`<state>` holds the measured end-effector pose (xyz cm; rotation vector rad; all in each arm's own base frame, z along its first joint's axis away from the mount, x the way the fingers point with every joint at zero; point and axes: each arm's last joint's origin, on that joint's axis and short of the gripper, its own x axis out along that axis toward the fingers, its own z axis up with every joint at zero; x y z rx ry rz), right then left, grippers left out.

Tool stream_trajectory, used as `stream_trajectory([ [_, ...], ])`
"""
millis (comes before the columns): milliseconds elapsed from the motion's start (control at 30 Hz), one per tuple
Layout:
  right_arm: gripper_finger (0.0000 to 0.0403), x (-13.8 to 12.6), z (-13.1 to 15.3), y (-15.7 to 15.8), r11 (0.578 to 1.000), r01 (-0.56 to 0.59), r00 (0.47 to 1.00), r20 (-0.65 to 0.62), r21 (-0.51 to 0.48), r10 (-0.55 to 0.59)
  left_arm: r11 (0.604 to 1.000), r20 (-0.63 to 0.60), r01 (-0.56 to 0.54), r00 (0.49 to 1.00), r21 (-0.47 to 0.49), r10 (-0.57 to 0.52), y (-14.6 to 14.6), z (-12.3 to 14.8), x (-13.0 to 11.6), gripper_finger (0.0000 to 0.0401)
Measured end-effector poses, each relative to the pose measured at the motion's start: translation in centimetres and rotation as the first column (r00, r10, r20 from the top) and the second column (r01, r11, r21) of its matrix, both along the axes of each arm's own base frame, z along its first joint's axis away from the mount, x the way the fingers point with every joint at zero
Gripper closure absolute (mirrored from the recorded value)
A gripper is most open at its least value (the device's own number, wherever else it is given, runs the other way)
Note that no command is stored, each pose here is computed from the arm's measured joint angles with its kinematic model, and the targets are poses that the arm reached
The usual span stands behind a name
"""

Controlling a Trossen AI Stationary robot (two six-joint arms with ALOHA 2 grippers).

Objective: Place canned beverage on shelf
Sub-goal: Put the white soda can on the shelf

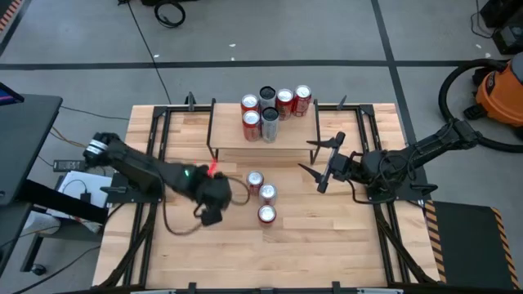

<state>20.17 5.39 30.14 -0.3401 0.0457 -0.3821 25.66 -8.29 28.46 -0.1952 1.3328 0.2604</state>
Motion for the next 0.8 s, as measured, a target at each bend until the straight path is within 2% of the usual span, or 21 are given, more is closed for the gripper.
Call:
stream_trajectory([
  [200, 0.0055, 0.4, -0.8, 0.3, 0.999, -0.003, 1.0, -0.029, 0.041, 0.004, 0.995, 0.044, 0.087, 0.995, 0.053, -0.089, 5.0, 5.0, 0.0, 0.0092],
  [333, 0.0055, 0.6, -1.3, 0.8, 0.999, -0.019, 0.998, -0.061, 0.045, 0.022, 0.977, 0.082, 0.181, 0.978, 0.117, -0.191, 7.6, 8.2, -0.1, 0.0092],
  [433, 0.0055, 0.7, -1.3, 0.9, 0.999, -0.025, 0.998, -0.057, 0.045, 0.027, 0.965, 0.12, 0.211, 0.966, 0.159, -0.231, 10.0, 9.9, -0.2, 0.0091],
  [567, 0.0055, 0.6, -1.1, 0.9, 1.0, -0.019, 0.999, -0.051, 0.005, 0.019, 0.957, 0.115, 0.219, 0.963, 0.187, -0.243, 13.4, 10.7, -0.8, 0.009],
  [700, 0.0055, 0.7, -0.7, 0.4, 0.997, 0.031, 0.998, -0.05, -0.065, -0.034, 0.954, 0.116, 0.228, 0.96, 0.196, -0.253, 16.4, 10.6, -1.1, 0.009],
  [800, 0.0055, 0.7, -0.5, -0.2, 0.996, 0.046, 0.998, -0.049, -0.08, -0.05, 0.956, 0.104, 0.213, 0.966, 0.203, -0.237, 18.7, 10.1, -1.0, 0.009],
])
